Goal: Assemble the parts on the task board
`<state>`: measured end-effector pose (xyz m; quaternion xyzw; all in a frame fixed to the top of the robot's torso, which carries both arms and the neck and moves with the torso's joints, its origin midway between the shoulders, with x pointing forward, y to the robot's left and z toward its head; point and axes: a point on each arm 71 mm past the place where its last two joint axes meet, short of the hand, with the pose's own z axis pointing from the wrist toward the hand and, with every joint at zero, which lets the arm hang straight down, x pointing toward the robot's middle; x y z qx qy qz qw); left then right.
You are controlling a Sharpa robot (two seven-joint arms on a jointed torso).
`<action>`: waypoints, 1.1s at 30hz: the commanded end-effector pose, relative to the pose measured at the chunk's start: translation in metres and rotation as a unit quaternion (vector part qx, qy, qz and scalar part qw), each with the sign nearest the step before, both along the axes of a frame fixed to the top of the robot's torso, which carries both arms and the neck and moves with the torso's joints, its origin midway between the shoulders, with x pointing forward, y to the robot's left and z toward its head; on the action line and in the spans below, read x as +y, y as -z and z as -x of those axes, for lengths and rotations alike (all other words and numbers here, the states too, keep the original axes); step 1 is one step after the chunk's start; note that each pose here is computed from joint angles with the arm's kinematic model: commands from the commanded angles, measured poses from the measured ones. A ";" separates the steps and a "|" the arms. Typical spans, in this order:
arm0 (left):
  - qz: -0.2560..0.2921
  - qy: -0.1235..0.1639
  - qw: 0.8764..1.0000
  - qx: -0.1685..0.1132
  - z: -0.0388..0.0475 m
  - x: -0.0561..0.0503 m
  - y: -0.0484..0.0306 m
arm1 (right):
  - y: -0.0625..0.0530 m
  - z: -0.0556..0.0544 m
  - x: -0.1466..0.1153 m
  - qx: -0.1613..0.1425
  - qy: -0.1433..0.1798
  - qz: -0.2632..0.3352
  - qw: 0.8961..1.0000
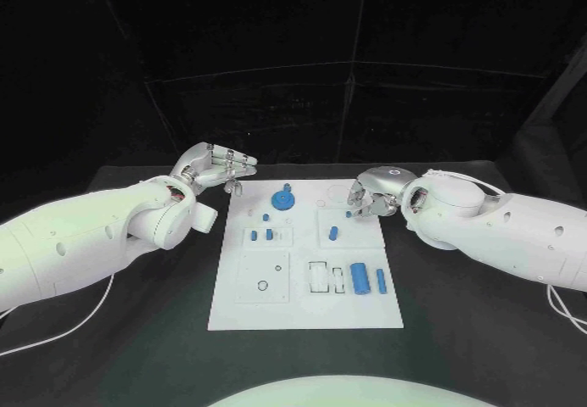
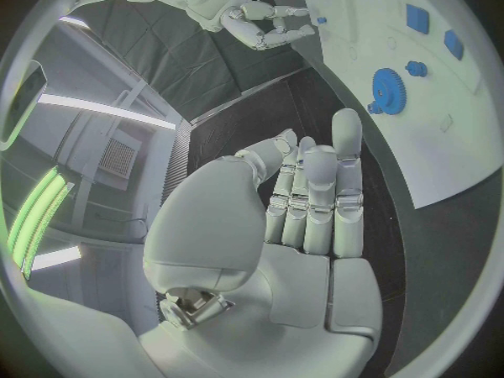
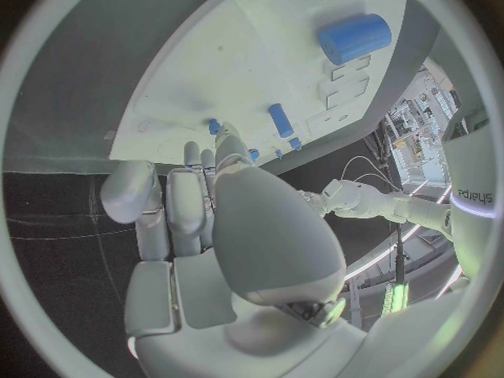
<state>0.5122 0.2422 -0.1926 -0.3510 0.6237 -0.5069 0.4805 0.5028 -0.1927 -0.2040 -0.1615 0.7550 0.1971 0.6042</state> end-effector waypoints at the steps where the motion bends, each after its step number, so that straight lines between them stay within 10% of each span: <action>1: 0.047 -0.004 0.999 -0.007 0.0004 -0.001 -0.0038 | 0.001 0.000 0.002 0.000 -0.010 0.015 1.000; 33: 0.053 0.004 0.998 0.015 0.0007 -0.003 -0.0010 | 0.019 -0.004 0.015 0.024 -0.018 0.020 0.999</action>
